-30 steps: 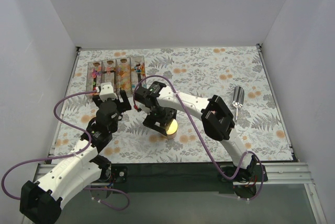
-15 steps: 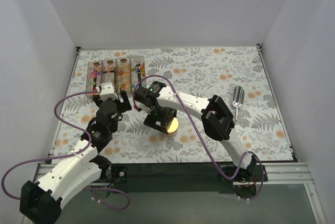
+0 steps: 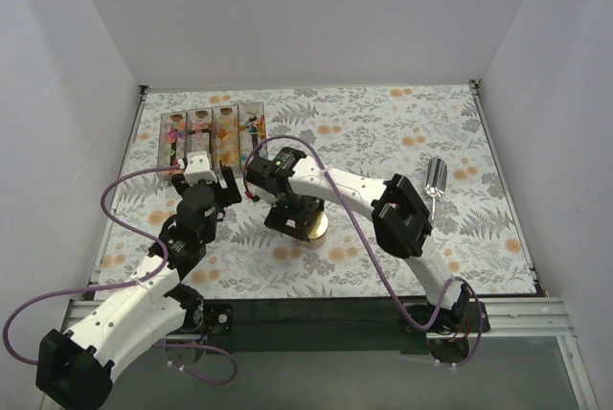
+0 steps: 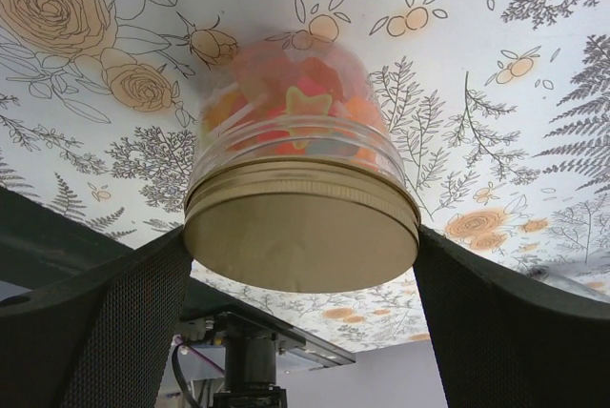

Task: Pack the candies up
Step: Close the bottle lid on the packing bottle.

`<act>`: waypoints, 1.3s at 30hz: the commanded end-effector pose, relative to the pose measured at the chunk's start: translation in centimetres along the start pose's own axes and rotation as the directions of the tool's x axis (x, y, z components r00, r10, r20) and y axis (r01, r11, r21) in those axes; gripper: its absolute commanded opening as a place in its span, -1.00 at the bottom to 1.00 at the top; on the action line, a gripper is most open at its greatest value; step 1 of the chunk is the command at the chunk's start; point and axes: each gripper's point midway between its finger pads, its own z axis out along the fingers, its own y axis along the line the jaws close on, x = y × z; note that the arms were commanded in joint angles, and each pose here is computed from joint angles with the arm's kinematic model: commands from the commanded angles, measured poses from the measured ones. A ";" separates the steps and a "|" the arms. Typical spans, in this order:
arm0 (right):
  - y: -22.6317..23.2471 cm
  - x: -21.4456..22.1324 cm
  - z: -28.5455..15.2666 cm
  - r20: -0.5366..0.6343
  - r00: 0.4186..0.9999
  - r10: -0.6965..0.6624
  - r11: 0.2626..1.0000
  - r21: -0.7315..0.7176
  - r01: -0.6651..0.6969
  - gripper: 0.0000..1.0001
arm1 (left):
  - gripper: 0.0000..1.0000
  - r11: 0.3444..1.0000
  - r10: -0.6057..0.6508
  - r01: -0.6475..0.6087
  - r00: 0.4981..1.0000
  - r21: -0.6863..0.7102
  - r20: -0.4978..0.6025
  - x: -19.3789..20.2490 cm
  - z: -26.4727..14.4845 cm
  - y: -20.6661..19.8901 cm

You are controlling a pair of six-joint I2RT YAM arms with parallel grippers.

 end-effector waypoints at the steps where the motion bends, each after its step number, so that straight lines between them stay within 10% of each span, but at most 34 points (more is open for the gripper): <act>1: -0.9 -0.2 -3.2 0.082 0.997 -0.007 0.999 0.045 0.003 0.97 | 0.56 1.000 0.010 -0.010 1.000 0.005 -0.001 0.4 0.0 0.0; 39: 0.5 1.2 -3.9 0.087 0.996 0.017 1.000 -0.026 -0.015 0.97 | 0.56 1.000 0.020 -0.019 1.000 0.012 -0.009 0.7 0.1 -0.2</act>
